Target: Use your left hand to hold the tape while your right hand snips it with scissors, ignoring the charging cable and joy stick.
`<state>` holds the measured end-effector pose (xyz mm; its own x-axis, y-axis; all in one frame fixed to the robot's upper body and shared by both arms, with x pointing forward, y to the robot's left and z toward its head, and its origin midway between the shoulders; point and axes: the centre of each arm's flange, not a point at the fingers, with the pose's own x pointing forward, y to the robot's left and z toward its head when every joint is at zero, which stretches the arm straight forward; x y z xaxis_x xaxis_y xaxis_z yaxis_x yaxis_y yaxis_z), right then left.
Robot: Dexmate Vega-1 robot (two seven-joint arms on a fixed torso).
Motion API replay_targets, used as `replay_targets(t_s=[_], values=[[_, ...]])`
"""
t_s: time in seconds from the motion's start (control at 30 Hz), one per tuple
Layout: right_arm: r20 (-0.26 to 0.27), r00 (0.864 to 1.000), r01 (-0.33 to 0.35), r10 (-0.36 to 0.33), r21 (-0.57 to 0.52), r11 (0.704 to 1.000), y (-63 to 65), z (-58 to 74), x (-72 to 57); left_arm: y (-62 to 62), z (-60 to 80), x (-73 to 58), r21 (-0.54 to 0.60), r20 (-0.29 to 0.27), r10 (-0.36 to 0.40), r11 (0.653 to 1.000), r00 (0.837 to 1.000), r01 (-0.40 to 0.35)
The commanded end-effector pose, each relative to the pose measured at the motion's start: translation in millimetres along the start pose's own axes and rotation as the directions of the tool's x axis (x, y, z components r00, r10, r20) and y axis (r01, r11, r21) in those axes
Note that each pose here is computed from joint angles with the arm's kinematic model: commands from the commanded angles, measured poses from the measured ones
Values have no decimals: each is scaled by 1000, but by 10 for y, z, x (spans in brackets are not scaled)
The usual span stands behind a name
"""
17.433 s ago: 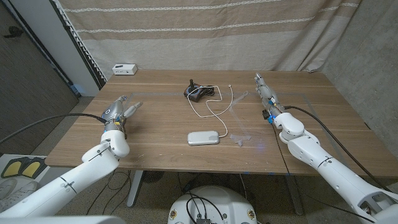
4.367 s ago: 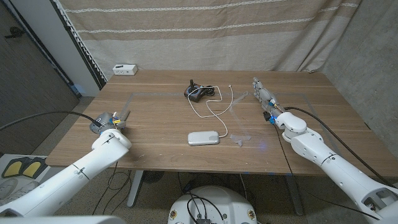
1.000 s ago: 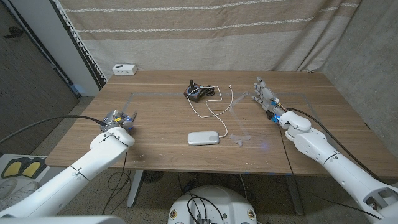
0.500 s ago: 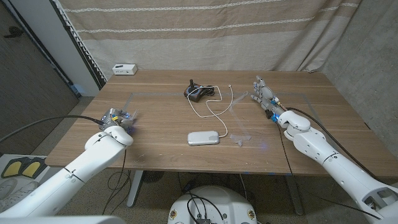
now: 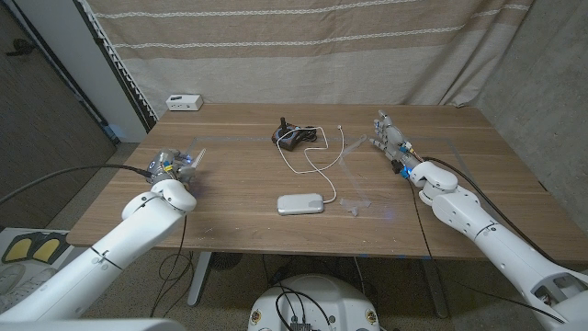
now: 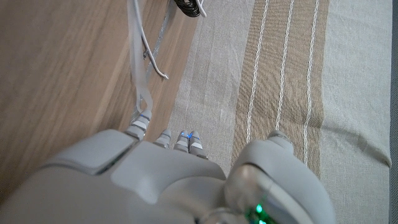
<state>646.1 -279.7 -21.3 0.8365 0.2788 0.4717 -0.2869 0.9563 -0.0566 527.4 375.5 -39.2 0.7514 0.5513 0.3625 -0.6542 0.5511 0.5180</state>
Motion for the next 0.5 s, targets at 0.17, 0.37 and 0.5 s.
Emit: replay_targets(t_s=[0.17,0.37,0.5], values=[[31,999,6,-6,4,1000,-16,84,28,84,112,31,-184,45,-32,982,998,40],[36,999,9,-9,4,1000,27,99,11,130,74,41,-270,53,-43,961,998,55],[41,999,7,-7,0,1000,62,113,9,165,56,42,-302,59,-47,951,997,63]])
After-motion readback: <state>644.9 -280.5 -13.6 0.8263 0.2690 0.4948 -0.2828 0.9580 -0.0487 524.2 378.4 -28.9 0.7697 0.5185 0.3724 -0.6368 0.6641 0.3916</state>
